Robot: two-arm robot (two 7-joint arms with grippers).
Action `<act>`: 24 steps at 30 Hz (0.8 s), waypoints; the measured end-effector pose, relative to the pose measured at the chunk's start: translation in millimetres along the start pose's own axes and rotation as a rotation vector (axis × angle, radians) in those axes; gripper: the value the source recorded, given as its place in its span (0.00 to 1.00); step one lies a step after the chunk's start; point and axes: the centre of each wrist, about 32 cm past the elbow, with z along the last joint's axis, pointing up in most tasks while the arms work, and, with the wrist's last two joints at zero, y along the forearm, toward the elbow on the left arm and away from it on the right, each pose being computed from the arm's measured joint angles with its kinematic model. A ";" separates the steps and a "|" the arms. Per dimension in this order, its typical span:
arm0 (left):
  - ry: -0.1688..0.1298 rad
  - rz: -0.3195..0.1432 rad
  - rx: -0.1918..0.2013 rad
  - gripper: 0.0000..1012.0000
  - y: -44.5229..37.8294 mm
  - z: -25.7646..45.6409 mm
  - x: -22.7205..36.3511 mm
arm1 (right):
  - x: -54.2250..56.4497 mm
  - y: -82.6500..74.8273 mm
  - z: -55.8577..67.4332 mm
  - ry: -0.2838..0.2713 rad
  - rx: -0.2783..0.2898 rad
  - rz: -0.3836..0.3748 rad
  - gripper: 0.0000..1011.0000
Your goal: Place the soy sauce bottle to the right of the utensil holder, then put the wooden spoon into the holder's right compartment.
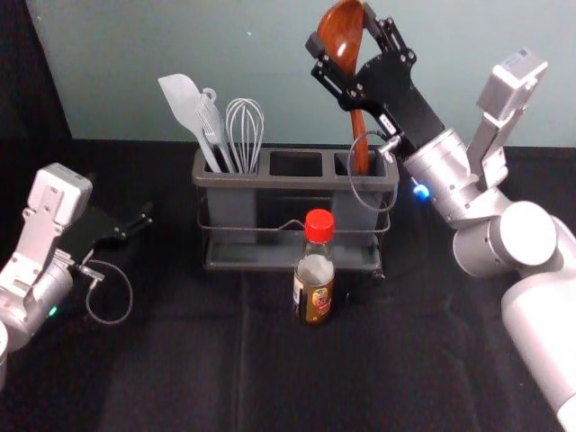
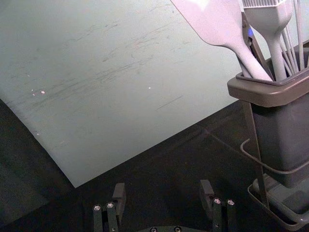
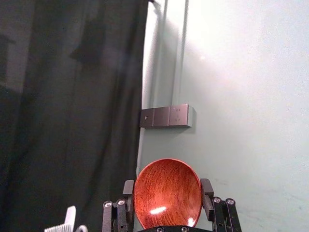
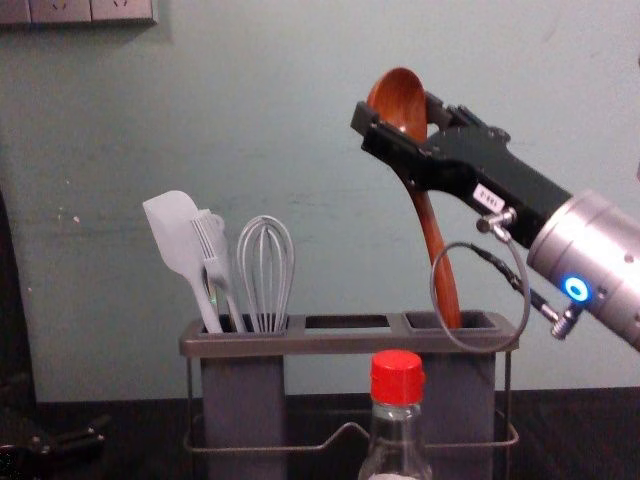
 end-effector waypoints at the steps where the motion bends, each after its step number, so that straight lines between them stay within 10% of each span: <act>1: 0.000 0.000 0.000 0.99 0.0 0.0 0.0 | -1.2 -1.6 -1.8 0.004 0.000 -0.005 0.83; 24: 0.000 0.000 0.000 0.99 0.0 0.0 0.0 | -24.5 -42.1 -36.0 0.097 -0.014 -0.091 0.83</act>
